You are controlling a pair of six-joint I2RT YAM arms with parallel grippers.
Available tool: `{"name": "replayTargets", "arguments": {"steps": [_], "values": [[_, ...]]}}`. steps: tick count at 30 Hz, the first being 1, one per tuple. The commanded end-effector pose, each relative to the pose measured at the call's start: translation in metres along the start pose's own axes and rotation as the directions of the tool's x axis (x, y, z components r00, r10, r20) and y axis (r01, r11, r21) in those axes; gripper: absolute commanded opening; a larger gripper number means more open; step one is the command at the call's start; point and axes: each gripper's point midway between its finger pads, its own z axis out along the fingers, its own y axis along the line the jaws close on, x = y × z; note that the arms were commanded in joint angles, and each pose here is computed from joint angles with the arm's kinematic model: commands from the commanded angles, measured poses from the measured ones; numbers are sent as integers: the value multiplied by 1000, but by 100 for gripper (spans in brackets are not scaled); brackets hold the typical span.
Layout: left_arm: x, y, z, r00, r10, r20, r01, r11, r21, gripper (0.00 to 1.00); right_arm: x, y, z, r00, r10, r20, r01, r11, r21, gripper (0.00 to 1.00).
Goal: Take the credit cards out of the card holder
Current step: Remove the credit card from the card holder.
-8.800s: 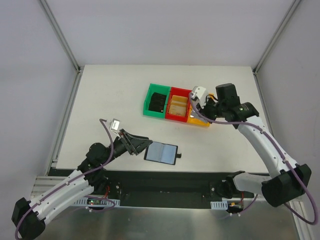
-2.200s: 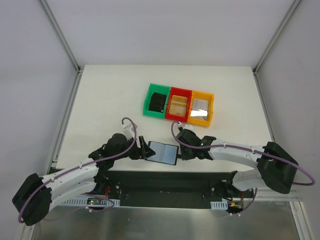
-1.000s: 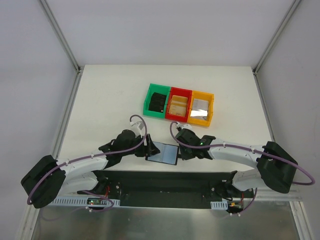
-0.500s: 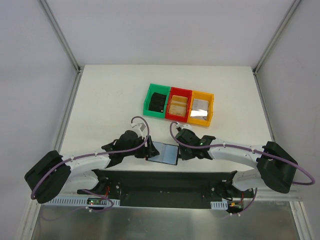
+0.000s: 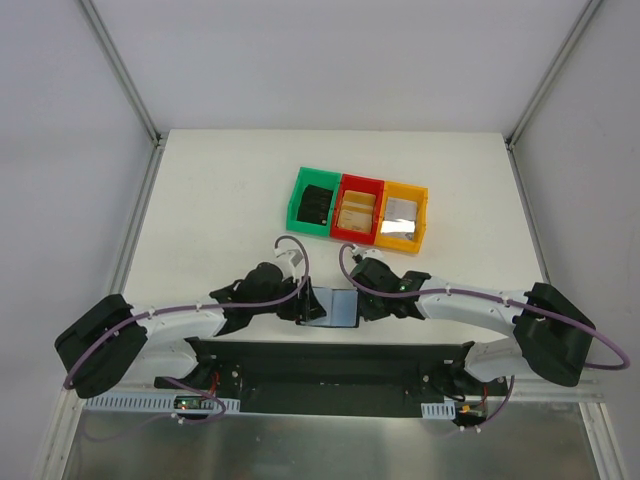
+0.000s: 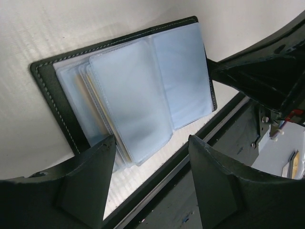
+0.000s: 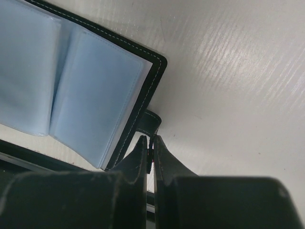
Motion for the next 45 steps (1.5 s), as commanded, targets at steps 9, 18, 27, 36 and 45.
{"name": "replayTargets", "arguments": {"steps": [9, 18, 27, 36, 45], "values": [[-19, -60, 3, 996, 83, 28, -87, 974, 209, 62, -6, 9, -3, 1000, -7, 4, 7, 1000, -22, 0], [-23, -68, 4, 996, 88, 33, -93, 972, 218, 62, -4, 6, -4, 1000, -7, 2, 7, 1000, -12, 0], [-22, -45, -10, 993, 97, 70, -104, 987, 119, 63, -3, 4, -3, 1000, -13, -1, 13, 1000, -4, 0], [-27, -29, -35, 982, 123, 145, -129, 991, 38, 65, -2, 3, -2, 1000, -22, -5, 22, 1000, 4, 0], [-31, -30, -34, 977, 142, 158, -151, 988, 42, 66, -7, -11, -2, 999, -46, -1, 46, 998, 48, 0]]}}
